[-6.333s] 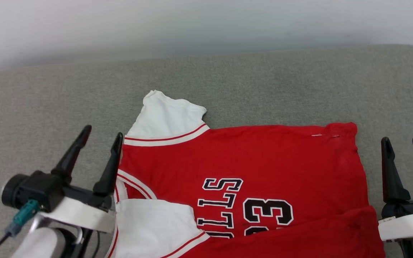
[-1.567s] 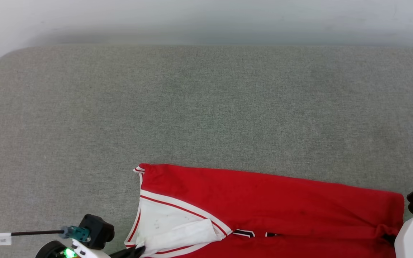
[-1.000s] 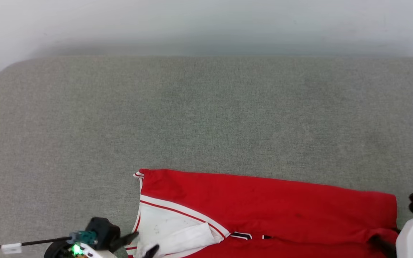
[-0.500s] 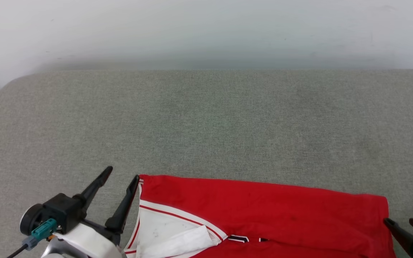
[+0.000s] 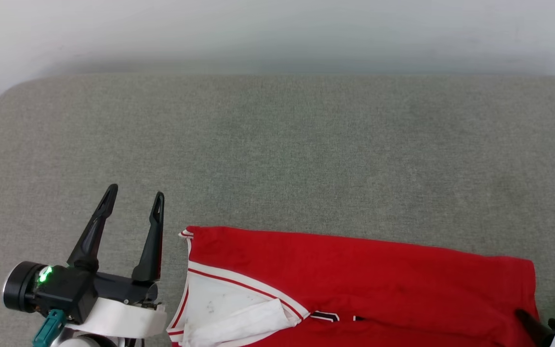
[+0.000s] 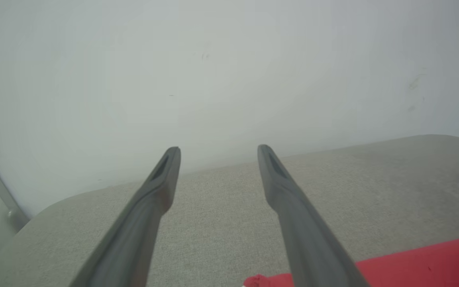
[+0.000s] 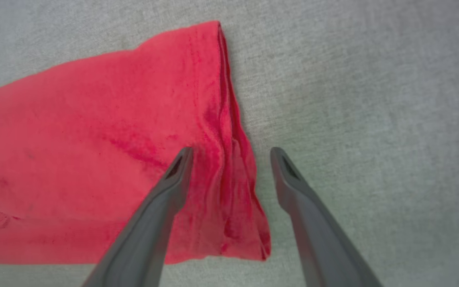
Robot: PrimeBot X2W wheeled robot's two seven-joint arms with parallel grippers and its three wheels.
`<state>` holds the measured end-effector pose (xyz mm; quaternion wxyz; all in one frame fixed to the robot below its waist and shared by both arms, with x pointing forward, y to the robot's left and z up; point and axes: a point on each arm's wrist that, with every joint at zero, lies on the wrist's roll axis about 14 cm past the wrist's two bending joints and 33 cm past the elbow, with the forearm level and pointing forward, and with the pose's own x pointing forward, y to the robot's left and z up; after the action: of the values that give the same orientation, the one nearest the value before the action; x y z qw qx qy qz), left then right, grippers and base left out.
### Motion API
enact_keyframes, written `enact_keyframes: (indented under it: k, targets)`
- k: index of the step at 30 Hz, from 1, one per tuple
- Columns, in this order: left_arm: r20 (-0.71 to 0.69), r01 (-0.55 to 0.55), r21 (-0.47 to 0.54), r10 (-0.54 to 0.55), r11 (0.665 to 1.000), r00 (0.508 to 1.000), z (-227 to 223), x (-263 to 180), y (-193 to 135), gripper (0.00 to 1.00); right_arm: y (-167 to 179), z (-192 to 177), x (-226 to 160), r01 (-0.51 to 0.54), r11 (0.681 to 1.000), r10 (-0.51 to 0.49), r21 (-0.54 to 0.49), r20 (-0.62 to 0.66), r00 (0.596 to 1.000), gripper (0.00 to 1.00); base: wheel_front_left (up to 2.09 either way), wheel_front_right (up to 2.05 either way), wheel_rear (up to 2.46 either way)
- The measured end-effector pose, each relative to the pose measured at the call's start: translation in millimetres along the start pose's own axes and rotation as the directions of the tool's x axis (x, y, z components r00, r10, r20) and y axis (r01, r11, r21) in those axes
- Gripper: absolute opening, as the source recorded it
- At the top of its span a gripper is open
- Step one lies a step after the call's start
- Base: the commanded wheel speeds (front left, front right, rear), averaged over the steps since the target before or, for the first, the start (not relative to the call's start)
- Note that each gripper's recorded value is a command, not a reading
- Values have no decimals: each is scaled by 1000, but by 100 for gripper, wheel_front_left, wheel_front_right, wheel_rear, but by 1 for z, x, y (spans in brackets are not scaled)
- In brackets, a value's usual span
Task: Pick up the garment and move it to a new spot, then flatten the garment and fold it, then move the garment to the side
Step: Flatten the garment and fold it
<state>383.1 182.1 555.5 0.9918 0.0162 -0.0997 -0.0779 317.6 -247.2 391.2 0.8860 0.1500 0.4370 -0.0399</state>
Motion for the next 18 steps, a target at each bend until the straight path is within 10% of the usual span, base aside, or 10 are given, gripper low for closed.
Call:
enact_keyframes:
  k: [15,16,17,18]
  targets:
    - [-18,-26,-12,26,1000,1000,-15,-1,6,100,26,-28,33,-74,997,76,16,-92,993,100,0,0,0]
    - [-17,-27,-11,27,1000,999,-15,-1,7,100,27,-28,33,-78,997,78,14,-92,993,36,0,0,0]
    - [-15,-27,-12,27,1000,1000,-15,-1,6,100,27,-28,33,-80,997,81,11,-90,993,0,0,0,0]
    - [-14,-28,-16,28,999,1000,-14,-1,6,100,28,-28,33,-82,997,83,8,-85,993,0,0,0,0]
